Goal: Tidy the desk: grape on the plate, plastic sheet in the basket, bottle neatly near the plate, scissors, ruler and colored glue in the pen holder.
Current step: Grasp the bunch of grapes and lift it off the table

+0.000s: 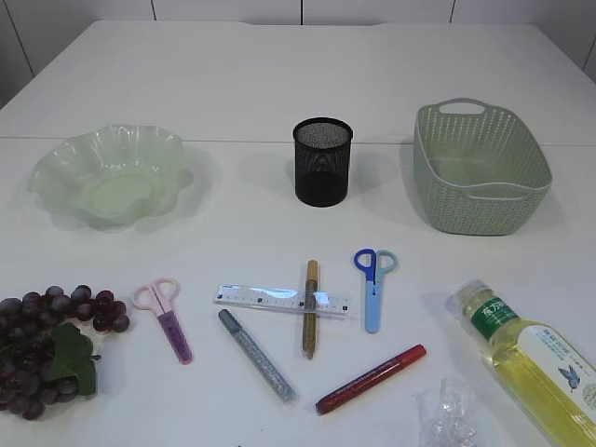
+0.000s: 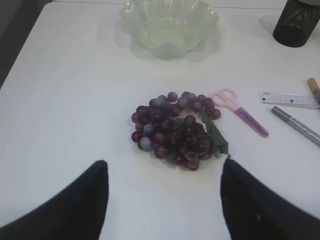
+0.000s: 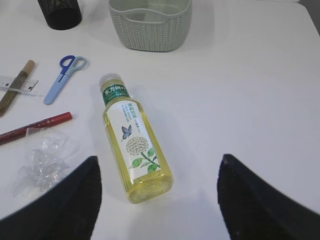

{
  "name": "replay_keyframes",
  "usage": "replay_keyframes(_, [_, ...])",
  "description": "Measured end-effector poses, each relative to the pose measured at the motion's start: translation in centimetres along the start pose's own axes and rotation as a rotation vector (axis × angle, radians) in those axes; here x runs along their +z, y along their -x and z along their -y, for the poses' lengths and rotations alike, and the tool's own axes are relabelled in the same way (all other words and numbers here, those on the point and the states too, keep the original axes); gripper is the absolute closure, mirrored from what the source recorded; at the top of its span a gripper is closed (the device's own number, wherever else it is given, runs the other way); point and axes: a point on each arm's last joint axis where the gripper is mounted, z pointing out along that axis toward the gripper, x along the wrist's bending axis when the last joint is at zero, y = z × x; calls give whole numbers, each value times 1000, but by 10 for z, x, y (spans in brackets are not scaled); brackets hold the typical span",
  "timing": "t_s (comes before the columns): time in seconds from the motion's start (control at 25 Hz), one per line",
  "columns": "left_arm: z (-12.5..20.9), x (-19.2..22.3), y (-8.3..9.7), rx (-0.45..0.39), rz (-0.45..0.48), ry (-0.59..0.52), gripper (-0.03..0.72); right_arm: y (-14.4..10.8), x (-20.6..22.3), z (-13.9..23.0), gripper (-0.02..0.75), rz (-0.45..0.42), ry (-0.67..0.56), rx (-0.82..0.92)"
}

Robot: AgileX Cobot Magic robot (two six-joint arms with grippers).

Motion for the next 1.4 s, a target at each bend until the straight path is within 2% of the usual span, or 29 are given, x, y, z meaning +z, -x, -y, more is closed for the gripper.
replay_keyframes(1.4, [0, 0, 0, 0, 0, 0, 211, 0, 0, 0, 174, -2, 0, 1])
